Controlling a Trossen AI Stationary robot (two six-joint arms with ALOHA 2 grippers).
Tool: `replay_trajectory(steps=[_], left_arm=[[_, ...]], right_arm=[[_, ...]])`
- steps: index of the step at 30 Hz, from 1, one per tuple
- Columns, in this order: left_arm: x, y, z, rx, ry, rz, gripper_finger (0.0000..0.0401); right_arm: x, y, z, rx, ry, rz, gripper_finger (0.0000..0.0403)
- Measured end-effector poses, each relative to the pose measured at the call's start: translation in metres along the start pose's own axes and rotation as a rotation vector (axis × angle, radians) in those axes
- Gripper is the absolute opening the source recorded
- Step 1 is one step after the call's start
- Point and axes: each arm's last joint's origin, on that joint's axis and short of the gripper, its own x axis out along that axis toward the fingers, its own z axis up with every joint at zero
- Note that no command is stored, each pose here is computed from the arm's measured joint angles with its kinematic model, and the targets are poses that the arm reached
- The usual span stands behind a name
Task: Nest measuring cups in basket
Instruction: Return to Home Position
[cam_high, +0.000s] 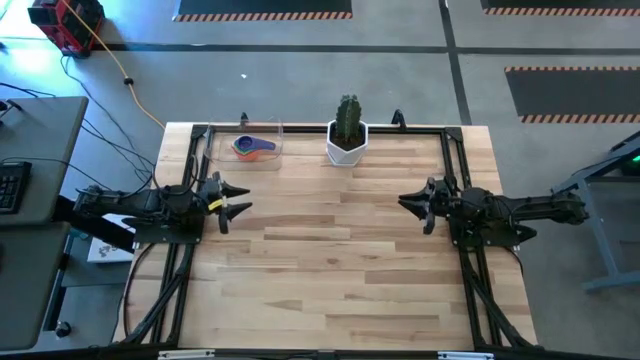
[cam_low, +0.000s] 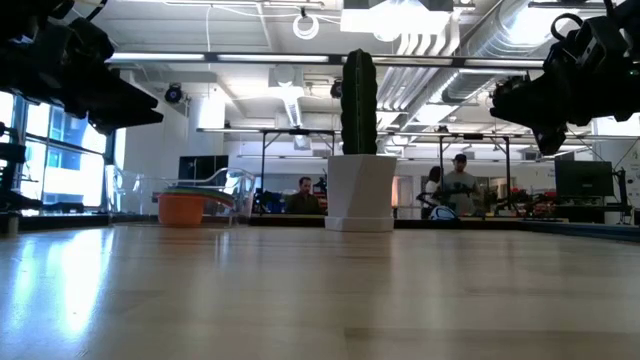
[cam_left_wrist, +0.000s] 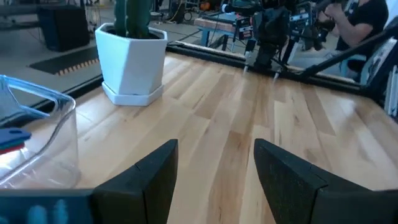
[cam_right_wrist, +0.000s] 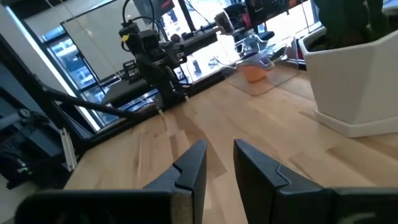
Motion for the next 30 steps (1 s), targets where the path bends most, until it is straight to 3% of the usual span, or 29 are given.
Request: replay_trajectory(steps=[3, 13, 19, 24, 30], left_arm=[[0.0000, -0.0005, -0.0001, 0.013, 0.003, -0.016, 0.0200], [-0.0013, -0.0090, 0.0050, 0.044, -0.020, -0.281, 0.0200], [-0.0001, -0.0069, -0.0015, 0.087, 0.027, -0.235, 0.0200], [0.0029, -0.0064, -0.0001, 0.117, -0.069, -0.185, 0.0200], [0.0061, -0.0085, -0.0034, 0.104, -0.148, -0.241, 0.0200]], right_arm=[[0.0000, -0.0001, 0.0000, 0.019, -0.001, -0.002, 0.0073], [0.0000, -0.0001, -0.0001, 0.014, 0.000, -0.002, 0.0073], [0.0000, 0.0001, -0.0002, 0.068, 0.003, 0.004, 0.0073], [0.0001, 0.0002, -0.0003, 0.104, 0.005, 0.007, 0.0073], [0.0001, 0.0001, -0.0004, 0.103, 0.006, 0.007, 0.0073]])
